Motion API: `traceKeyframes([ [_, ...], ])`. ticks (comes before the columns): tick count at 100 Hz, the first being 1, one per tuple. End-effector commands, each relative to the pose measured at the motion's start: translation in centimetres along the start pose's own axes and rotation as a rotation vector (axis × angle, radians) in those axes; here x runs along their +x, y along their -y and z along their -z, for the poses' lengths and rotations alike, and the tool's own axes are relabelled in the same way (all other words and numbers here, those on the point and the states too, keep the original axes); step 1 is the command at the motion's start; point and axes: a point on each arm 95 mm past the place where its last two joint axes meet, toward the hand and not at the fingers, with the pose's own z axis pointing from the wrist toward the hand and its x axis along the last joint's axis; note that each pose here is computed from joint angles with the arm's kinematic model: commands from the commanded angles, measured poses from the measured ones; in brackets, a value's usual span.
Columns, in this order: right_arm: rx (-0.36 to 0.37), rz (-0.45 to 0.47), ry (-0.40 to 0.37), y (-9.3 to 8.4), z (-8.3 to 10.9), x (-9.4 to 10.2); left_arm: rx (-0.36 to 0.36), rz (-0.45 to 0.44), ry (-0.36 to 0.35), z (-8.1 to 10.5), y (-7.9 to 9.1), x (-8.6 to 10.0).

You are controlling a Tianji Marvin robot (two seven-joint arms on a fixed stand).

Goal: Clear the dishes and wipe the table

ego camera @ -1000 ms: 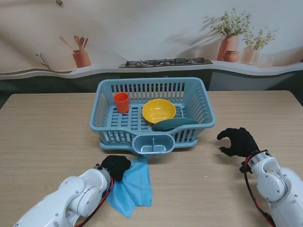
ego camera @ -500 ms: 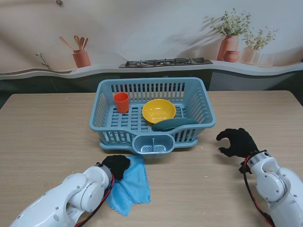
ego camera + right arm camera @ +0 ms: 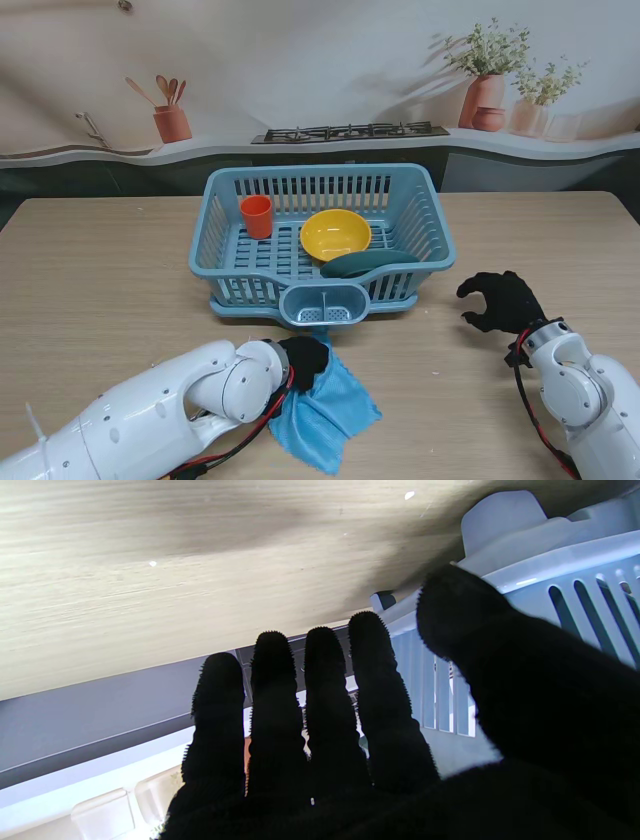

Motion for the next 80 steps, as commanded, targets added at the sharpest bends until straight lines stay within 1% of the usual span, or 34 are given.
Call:
traceKeyframes([
  [1,0.016,0.002,-0.008,0.2,0.1,0.2,-0.104,0.008,0.054,-0.8,-4.0,-1.6],
  [10,0.017,0.003,-0.008,0.2,0.1,0.2,-0.078,-0.002,0.080,-0.4,-3.9,-2.3],
  [22,0.020,0.004,-0.009,0.3,0.1,0.2,-0.012,-0.020,0.140,0.9,-3.7,-3.8],
  [38,0.021,0.004,-0.008,0.3,0.1,0.3,0.076,-0.060,0.218,2.9,-3.9,-6.7],
  [50,0.023,0.005,-0.008,0.3,0.1,0.3,0.159,-0.104,0.284,4.3,-4.3,-9.0],
  [60,0.025,0.006,-0.008,0.3,0.1,0.4,0.227,-0.115,0.333,5.2,-4.7,-10.6],
  [71,0.028,0.007,-0.009,0.3,0.0,0.4,0.272,-0.111,0.357,6.0,-5.0,-11.5],
  [80,0.029,0.007,-0.009,0.3,0.0,0.5,0.277,-0.104,0.356,6.2,-5.0,-11.6],
])
